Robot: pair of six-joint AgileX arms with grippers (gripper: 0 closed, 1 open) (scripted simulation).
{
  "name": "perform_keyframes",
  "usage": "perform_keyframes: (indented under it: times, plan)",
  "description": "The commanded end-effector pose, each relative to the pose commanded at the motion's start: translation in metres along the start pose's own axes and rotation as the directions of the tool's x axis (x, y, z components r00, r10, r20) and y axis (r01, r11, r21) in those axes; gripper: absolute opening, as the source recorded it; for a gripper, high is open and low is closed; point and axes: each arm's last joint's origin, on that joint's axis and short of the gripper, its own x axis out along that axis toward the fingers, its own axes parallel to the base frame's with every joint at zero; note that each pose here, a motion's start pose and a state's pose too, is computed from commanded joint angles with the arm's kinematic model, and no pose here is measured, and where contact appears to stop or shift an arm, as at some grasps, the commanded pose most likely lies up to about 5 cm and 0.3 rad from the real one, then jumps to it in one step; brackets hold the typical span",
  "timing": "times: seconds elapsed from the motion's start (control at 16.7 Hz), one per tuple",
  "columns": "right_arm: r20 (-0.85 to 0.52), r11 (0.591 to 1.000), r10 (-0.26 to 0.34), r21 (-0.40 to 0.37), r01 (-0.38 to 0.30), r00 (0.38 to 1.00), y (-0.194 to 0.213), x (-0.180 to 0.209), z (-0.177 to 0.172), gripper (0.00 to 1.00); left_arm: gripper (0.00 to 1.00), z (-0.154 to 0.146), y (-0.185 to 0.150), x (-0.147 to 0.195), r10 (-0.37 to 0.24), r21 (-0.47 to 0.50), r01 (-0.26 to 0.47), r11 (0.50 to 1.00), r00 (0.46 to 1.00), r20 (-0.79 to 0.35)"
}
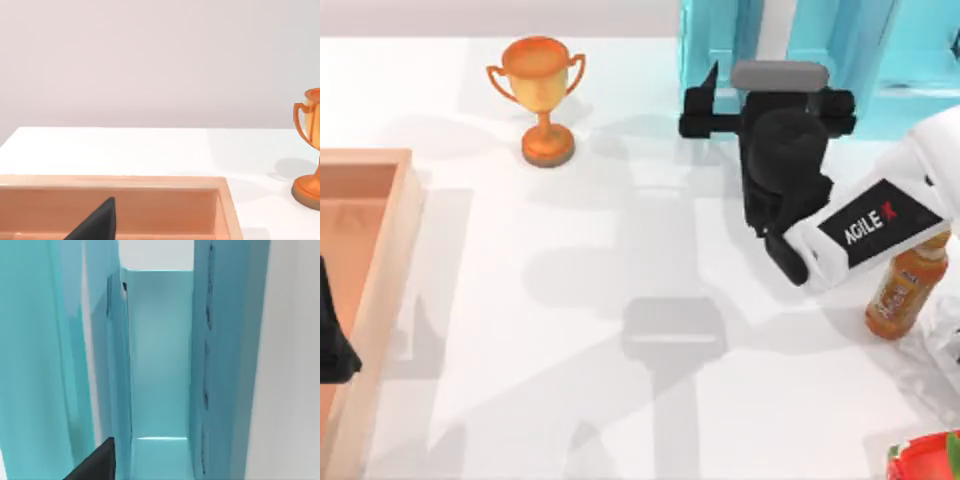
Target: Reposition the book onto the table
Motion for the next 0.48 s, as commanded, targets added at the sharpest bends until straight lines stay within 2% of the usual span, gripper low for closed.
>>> perform_keyframes:
  times: [0.3,0.48]
  plan:
    - [0.001,1.000,0.000,0.000,0.000,1.000,-0.007,0.044,-0.001,1.00,1.00,0.000,0.000,0.000,0.000,0.000,0.000,1.000,1.000,0.000]
    - [-0.001,1.000,0.000,0.000,0.000,1.000,-0.010,0.051,-0.002,1.00,1.00,0.000,0.000,0.000,0.000,0.000,0.000,1.000,1.000,0.000]
